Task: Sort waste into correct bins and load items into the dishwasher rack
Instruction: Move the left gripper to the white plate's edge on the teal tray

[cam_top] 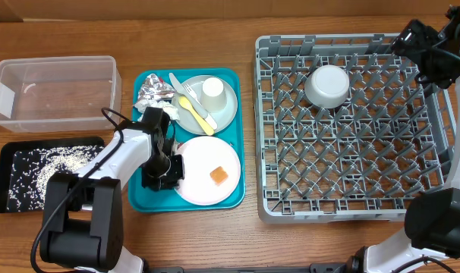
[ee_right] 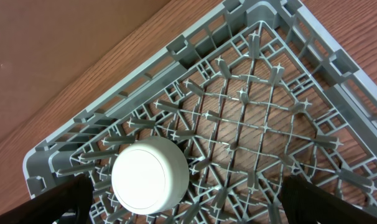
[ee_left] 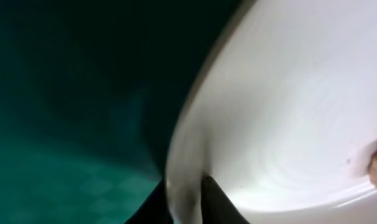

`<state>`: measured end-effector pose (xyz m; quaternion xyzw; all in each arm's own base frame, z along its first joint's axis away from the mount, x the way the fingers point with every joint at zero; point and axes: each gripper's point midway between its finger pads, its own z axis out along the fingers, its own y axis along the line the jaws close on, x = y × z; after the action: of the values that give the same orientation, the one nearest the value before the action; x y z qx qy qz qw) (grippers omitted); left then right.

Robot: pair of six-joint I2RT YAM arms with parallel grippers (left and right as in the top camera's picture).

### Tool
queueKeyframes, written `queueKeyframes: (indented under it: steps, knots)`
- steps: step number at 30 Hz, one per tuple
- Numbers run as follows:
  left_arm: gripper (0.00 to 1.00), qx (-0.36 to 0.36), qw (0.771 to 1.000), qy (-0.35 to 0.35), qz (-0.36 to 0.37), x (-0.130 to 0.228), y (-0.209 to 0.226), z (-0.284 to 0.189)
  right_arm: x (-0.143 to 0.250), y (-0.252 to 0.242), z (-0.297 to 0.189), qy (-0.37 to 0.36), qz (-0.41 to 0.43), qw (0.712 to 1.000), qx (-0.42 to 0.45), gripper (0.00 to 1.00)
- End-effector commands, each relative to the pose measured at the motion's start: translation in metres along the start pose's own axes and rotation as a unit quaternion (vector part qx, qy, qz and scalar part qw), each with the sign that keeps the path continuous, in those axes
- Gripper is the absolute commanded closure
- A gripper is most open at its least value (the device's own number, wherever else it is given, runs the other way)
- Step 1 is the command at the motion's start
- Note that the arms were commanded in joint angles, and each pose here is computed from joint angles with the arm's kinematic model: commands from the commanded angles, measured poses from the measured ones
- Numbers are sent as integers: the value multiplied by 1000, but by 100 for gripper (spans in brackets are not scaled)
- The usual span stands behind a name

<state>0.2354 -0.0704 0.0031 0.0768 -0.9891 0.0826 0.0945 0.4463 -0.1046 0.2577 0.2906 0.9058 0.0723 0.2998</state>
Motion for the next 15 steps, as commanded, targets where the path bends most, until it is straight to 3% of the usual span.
queueKeyframes:
  steps: [1, 15]
  knots:
    - [93, -29, 999, -1, -17, -4, 7, -4, -8, 3, -18, -24, 0, 1000, -4, 0]
    - [96, -16, 1000, 5, -18, -10, -7, -38, -8, 3, -18, -24, 0, 1000, -4, 0]
